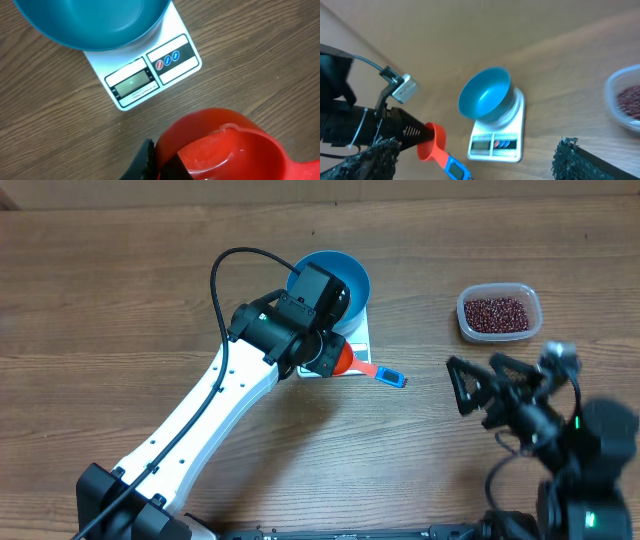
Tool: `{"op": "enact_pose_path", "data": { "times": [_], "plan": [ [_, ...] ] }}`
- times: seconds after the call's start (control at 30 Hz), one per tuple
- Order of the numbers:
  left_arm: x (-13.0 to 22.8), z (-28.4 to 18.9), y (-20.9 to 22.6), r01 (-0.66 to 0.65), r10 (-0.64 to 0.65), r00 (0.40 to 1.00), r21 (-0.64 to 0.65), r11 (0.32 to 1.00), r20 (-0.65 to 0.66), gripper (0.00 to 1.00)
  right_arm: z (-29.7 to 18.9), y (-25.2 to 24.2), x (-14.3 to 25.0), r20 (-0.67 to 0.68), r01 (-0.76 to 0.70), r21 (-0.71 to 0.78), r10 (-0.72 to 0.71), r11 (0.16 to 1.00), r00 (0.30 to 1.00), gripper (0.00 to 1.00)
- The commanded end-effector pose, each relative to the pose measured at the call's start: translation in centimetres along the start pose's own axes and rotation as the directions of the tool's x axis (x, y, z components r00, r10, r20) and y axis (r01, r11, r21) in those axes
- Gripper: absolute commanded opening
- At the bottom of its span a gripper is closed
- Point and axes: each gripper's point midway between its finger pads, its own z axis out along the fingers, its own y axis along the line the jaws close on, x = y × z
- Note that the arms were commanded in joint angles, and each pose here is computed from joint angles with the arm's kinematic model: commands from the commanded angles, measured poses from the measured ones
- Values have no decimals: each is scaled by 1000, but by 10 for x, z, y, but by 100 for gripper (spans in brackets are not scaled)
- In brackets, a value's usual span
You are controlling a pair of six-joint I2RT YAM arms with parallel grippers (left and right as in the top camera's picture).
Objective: Scoop item into bowl and weigh 150g on scale
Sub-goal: 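Move the right gripper left and grasp the scoop's blue handle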
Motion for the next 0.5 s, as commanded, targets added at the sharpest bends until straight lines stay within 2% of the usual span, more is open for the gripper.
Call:
{"op": "enact_pose_path", "data": {
  "times": [0.0, 0.17, 0.33, 0.47],
  "plan": [
    [0, -3, -1, -23, 23, 1000, -3, 1000, 10, 4, 26, 13, 11, -183, -74, -165, 43, 983, 982, 100],
    [1, -1, 1, -19, 19, 1000, -6, 1000, 2, 4, 56, 15, 30, -387, -293, -312, 161, 904, 908, 100],
    [0, -1, 5, -10, 10, 1000, -10, 1000, 2, 4, 62, 26, 38, -500, -399, -471, 134, 787, 856, 100],
    [0, -1, 4, -2, 2, 1000, -8, 1000, 3, 4, 69, 20, 42, -534, -452, -438, 179, 777, 827, 100]
  ]
}}
